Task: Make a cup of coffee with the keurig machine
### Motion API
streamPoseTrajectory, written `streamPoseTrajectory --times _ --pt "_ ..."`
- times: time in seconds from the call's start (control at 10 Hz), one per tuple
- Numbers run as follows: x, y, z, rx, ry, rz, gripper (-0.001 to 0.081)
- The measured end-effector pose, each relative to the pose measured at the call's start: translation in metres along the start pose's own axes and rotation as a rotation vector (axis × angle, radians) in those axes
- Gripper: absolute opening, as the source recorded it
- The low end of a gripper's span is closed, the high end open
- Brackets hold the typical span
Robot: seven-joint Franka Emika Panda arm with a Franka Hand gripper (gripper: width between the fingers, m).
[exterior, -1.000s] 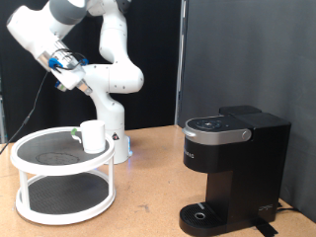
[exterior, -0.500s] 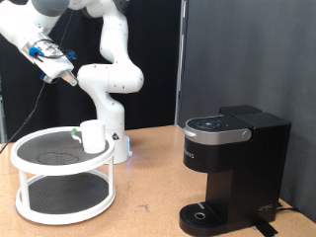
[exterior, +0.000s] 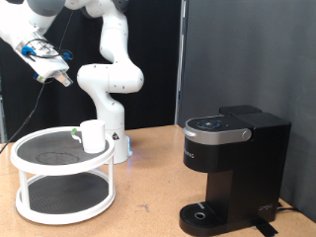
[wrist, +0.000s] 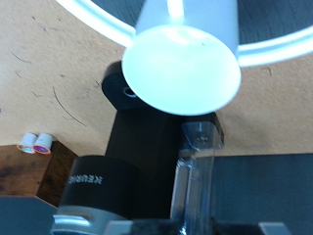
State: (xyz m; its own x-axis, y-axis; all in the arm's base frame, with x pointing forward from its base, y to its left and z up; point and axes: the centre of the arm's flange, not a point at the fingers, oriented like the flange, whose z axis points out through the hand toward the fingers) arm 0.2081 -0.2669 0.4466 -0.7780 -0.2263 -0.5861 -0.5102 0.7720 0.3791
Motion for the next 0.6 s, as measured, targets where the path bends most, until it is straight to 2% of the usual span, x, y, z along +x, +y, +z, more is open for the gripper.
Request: streamPoseTrajectory --times 0.1,0.2,0.3,0.4,0.5,0.6 --pt "0.004 -0.005 0.004 0.021 -0.001 0.006 0.0" --pt "0.008 -0.01 0.011 0.033 0.0 0.015 0.0106" --pt "0.012 -0.014 0.017 0.04 0.001 0.022 0.0106" --pt "0.017 -0.019 0.024 0.039 0.006 0.027 0.024" --pt "0.022 -0.023 0.032 0.037 0.014 0.032 0.0425" --pt "0.027 -0.026 0.04 0.03 0.024 0.038 0.0425"
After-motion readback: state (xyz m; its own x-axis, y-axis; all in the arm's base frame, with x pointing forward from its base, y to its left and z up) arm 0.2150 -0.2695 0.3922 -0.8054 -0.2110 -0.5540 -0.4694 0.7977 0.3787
